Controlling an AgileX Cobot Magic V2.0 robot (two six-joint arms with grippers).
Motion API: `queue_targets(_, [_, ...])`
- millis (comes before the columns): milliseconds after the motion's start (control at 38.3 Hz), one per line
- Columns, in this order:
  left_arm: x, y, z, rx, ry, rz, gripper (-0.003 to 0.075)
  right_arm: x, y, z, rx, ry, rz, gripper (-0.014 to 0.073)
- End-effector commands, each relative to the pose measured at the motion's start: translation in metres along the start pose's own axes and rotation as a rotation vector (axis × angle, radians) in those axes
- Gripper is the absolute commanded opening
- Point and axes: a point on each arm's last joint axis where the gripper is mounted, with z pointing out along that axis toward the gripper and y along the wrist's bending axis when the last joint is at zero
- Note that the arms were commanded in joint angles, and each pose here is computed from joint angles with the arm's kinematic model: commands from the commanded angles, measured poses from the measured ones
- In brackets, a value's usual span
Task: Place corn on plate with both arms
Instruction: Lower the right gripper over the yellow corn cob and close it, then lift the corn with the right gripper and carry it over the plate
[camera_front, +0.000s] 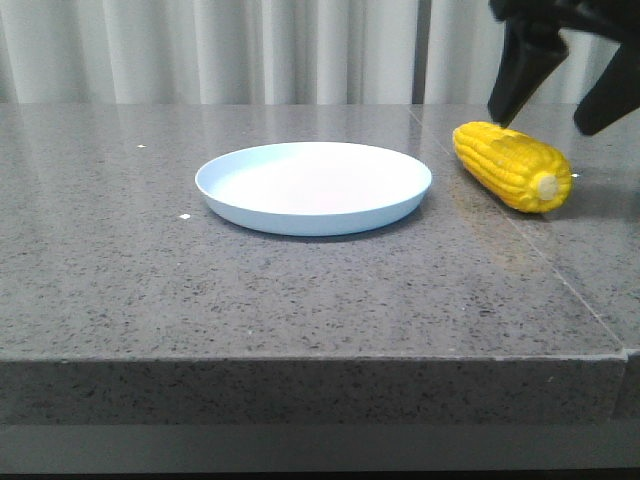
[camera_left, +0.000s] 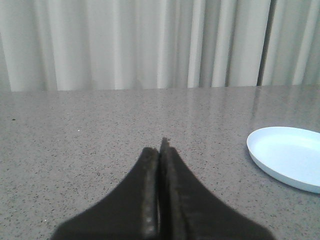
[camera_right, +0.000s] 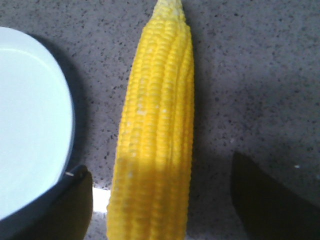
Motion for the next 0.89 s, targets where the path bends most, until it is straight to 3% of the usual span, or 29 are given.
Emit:
queue_targets(0, [-0.015,0.0,-0.005,0.005,-0.119,-0.007,-0.002,-0.018,0.005,-0.005,-0.029,-0.091,0.01,0.0592])
queue_targets(209, [-0.015,0.0,-0.005,0.005,-0.119,-0.007,-0.002,-0.02,0.005,0.012,-0.035,-0.053,0.028,0.0591])
queue_targets(314, [-0.015,0.0,-0.005,0.005,-0.119,-0.007,-0.002,-0.02,0.006,0.012,-0.041,-0.052,0.034,0.0531])
queue_targets(627, [-0.015,0.0,-0.005,0.005,-0.119,-0.007,-0.002,-0.023,0.008,0.008,-0.047,-0.069,0.034,0.0087])
queue_targets(862, [-0.015,0.0,-0.005,0.005,-0.119,-0.007,-0.002,-0.034,0.024,-0.028,-0.089,-0.145,-0.001,0.0095])
